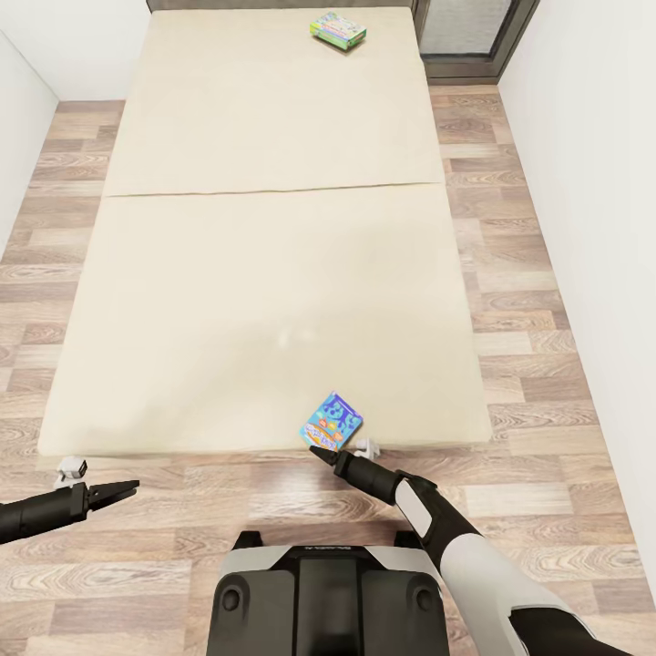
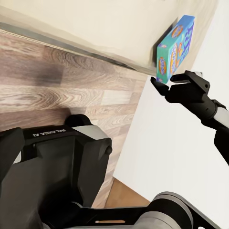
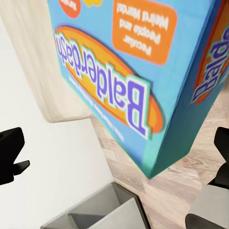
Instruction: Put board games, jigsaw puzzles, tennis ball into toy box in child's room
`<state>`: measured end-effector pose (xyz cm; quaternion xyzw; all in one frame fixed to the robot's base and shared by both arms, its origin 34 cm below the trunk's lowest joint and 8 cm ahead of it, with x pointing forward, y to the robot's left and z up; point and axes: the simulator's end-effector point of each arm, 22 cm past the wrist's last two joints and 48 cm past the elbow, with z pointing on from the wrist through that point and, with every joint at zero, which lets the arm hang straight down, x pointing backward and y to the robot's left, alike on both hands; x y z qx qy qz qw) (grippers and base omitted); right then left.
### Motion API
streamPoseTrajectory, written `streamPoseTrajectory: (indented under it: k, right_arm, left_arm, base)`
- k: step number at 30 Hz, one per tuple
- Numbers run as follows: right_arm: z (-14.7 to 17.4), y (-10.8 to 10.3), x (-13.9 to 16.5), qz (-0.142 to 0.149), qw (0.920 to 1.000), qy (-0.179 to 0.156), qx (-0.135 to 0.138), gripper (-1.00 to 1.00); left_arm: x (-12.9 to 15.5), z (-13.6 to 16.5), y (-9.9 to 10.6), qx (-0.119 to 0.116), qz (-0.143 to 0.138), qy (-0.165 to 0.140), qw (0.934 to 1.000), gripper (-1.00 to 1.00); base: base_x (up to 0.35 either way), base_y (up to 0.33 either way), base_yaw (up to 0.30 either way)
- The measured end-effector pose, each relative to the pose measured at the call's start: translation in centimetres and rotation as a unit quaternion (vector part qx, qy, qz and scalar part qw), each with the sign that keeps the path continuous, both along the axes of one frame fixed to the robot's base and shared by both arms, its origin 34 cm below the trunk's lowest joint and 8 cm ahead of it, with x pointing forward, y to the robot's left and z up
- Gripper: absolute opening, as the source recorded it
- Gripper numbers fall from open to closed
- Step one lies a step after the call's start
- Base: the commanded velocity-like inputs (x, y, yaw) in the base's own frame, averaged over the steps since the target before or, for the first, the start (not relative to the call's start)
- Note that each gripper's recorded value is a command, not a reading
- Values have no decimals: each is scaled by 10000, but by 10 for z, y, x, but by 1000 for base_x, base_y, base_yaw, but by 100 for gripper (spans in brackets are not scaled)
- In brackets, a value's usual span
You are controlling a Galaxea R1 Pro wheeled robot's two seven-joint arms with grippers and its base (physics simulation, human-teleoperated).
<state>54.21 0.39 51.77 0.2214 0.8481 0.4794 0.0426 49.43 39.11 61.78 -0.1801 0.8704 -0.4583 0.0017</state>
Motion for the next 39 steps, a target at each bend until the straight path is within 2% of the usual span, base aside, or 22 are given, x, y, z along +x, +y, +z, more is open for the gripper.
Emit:
streamPoseTrajectory:
  k: [13,14,39]
  right_arm:
    - [0,0,0,0,10000,0,0,100]
    - [0,0,0,0,10000,-1,0,-100]
    - [1,-1,2,-8,10000,-27,10,-100]
  left_arm:
    - [0,0,-2,-15,5,0,10000,100]
    - [0,-1,-2,-19,6,0,10000,100]
    - [0,-1,-4,-37,12,0,10000,100]
  base:
    - [10,0,0]
    - [1,0,0]
    - [0,0,0]
